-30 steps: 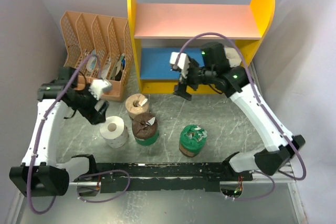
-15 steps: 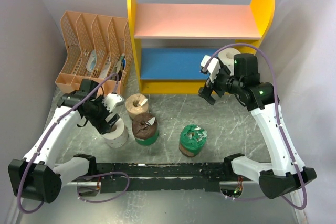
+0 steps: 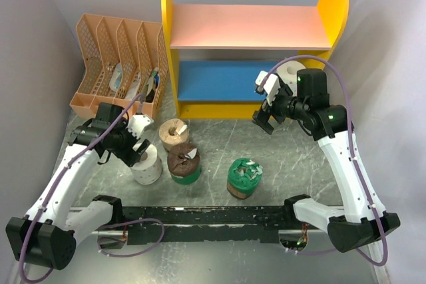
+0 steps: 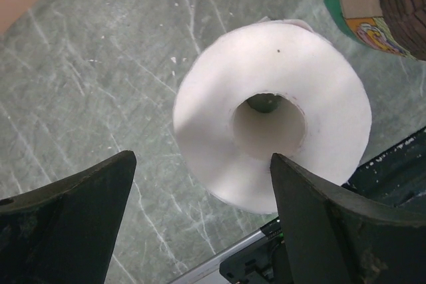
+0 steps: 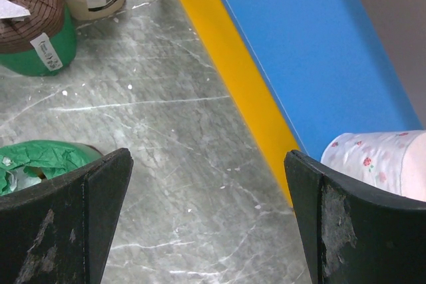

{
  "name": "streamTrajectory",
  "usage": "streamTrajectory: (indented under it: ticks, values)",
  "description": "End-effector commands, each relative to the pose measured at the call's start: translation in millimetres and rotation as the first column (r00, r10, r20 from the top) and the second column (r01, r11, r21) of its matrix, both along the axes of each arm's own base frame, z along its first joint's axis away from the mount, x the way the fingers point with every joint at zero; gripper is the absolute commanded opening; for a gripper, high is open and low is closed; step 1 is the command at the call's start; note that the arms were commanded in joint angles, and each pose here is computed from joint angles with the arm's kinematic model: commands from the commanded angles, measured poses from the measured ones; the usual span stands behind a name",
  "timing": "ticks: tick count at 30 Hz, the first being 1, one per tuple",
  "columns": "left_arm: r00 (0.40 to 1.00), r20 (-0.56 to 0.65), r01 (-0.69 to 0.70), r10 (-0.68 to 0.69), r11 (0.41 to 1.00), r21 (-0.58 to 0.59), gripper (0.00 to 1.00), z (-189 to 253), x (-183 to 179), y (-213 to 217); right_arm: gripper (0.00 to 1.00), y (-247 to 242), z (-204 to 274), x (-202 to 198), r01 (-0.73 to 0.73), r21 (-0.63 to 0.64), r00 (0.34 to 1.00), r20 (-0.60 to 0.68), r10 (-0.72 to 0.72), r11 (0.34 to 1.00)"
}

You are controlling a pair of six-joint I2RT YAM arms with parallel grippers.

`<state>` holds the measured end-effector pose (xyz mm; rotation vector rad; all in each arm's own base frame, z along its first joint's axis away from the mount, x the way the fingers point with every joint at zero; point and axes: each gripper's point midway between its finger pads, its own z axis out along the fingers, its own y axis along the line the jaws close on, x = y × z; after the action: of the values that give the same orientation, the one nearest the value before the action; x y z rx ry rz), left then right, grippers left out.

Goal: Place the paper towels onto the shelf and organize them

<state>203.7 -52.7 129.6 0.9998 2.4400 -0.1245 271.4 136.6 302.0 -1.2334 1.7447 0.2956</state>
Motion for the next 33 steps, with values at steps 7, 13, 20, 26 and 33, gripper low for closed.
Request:
streamTrajectory:
  ticks: [7,13,20,26,33]
  values:
    - [0.995,0.051,-0.082,0.081,0.997,0.013,0.96,22,20,4,1.00,1,-8,1,-0.015,-0.006,0.999,-0.035,0.015,1.000]
    - [0.998,0.025,-0.063,0.064,0.997,-0.051,0.98,36,18,-9,1.00,-1,-14,0,-0.012,-0.021,0.998,-0.057,0.011,1.000]
    - [0.998,0.012,-0.068,0.069,0.997,-0.043,0.96,31,17,-7,1.00,-2,-17,1,-0.009,-0.032,0.998,-0.057,0.007,0.999]
    - [0.997,-0.039,-0.064,0.064,0.998,-0.003,0.95,17,12,-2,1.00,-2,-16,3,-0.008,-0.029,0.999,-0.053,0.007,1.000]
    - [0.995,-0.099,-0.032,0.032,0.999,0.003,0.90,5,6,-4,1.00,-1,-17,5,-0.009,-0.029,0.999,-0.053,0.007,1.000]
